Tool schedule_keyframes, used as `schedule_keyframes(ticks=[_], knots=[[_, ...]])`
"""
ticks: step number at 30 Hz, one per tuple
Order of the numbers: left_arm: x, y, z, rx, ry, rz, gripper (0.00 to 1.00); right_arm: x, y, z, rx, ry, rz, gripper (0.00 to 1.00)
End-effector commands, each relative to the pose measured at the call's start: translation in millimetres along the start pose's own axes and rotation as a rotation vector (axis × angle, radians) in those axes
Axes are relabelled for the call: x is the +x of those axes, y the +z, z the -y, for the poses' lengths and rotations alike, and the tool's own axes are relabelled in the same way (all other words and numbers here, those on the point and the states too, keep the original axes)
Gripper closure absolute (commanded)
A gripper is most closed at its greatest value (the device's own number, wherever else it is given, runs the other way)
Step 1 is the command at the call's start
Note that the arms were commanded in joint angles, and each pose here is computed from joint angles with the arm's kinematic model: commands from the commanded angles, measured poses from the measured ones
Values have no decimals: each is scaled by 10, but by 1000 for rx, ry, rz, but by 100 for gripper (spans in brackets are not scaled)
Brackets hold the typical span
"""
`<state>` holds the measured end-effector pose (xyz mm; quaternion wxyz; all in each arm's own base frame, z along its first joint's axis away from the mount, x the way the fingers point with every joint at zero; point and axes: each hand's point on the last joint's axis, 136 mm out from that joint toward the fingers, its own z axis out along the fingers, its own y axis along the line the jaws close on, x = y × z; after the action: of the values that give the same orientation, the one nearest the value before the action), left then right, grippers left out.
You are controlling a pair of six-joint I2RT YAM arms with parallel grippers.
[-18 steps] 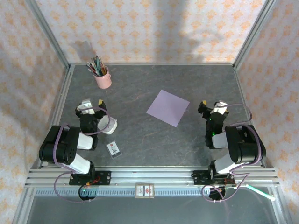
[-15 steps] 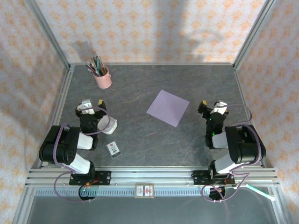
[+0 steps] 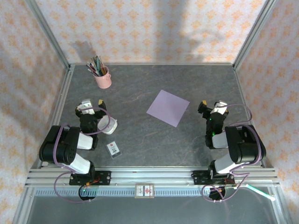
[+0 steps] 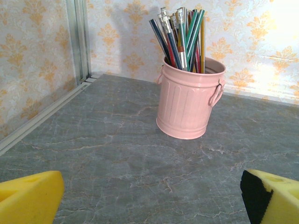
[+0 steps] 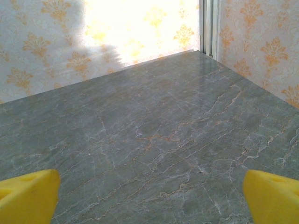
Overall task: Fold a paper plane with a square sheet of paper (pick it up from the middle)
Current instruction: Move the square sheet of paper to the center of the table.
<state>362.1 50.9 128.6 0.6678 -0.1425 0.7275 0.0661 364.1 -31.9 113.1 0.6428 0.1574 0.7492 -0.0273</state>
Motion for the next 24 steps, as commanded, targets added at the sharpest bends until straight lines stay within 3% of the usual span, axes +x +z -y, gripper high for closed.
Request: schedule_keyframes(ticks=[1, 11, 15, 19, 21, 24], knots=[[-63, 26, 39, 22, 2, 21, 1, -129, 14, -37, -7, -1, 47, 0], [-83, 6, 11, 8, -9, 33, 1, -139, 10, -37, -7, -2, 51, 0], [-285, -118, -203, -106, -63, 82, 1, -390, 0, -19, 49, 10, 37, 0], [-427, -177, -397, -228, -192, 35, 1, -848, -12, 109, 165, 170, 38, 0], [-507, -157, -246, -156, -245, -18, 1, -921, -43, 92, 185, 255, -28, 0], [-593, -179, 44, -20, -380, -107, 1, -750, -110, -417, -27, 269, -181, 0]])
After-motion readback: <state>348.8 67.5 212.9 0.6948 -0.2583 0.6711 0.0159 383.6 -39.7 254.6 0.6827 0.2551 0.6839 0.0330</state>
